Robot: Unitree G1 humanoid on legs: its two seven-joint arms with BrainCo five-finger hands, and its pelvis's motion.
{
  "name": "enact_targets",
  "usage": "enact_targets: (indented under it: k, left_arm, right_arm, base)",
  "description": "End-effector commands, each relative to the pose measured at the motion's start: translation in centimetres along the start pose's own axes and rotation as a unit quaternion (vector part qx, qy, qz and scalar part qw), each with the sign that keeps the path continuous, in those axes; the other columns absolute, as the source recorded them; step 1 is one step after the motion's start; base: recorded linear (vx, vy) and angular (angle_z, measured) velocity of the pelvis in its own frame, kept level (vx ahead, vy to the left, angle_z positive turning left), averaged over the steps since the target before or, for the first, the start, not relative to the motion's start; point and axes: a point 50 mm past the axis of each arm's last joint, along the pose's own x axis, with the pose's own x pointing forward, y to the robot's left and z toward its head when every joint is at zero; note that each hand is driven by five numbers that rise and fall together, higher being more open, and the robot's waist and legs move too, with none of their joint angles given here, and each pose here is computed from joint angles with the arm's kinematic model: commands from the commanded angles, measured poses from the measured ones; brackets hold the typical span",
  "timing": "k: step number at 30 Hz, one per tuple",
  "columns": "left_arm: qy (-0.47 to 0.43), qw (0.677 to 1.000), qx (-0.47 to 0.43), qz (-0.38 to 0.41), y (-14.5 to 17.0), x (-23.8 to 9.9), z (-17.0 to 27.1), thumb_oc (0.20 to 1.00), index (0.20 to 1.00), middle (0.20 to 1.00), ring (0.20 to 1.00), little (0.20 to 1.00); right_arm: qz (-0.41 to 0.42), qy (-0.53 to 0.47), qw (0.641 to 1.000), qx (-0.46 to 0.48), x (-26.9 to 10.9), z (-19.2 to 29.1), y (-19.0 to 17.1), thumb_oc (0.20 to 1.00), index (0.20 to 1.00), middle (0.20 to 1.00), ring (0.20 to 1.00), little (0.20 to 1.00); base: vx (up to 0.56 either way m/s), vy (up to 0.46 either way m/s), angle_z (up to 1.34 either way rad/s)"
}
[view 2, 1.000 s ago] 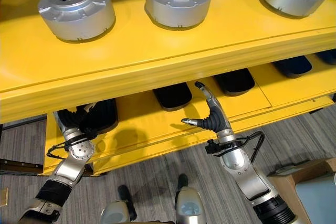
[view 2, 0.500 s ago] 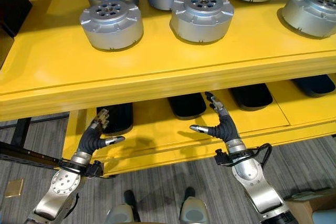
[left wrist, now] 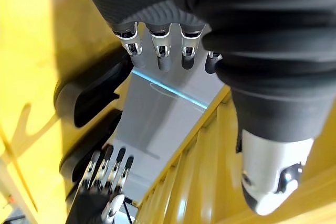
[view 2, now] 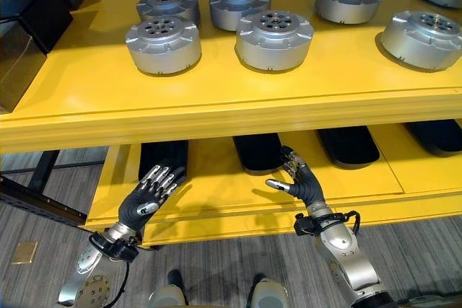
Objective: Move parts from the plastic box to the shelf.
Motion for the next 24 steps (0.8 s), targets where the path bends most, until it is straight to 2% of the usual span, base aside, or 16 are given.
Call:
enact_targets:
  k: [1,9,16,20,24]
  left_arm:
    - [-0.05,0.998,0.004,-0.042,-0.4,0.6,2.0,1.0,1.0,1.0,1.0,1.0]
    - [-0.046,0.997,0.007,-0.059,-0.3,1.1,2.0,1.0,1.0,1.0,1.0,1.0]
    - [-0.035,0.998,0.023,-0.047,0.0,1.7,2.2,1.0,1.0,1.0,1.0,1.0]
    - [-0.024,0.998,0.033,-0.055,0.1,0.9,2.1,1.0,1.0,1.0,1.0,1.0]
    - [-0.013,0.997,0.039,-0.059,0.1,0.6,1.7,1.0,1.0,1.0,1.0,1.0]
  right_arm:
    - [0.015,-0.067,0.998,0.008,1.1,2.6,0.7,1.0,1.0,1.0,1.0,1.0]
    - [-0.016,-0.062,0.998,0.01,0.3,2.1,0.0,1.0,1.0,1.0,1.0,1.0]
    - [-0.035,-0.058,0.998,0.019,0.0,1.5,0.2,1.0,1.0,1.0,1.0,1.0]
    - [-0.03,-0.078,0.996,-0.026,-0.3,2.2,0.5,1.0,1.0,1.0,1.0,1.0]
    - [-0.024,-0.087,0.996,-0.012,-0.5,2.5,0.5,1.0,1.0,1.0,1.0,1.0]
  base:
    - [0.01,-0.027,0.09]
    - [-0.08,0.002,0.26]
    - [-0.05,0.237,0.05]
    - [-0.07,0.339,-0.03]
    - [-0.06,0.207,-0.06]
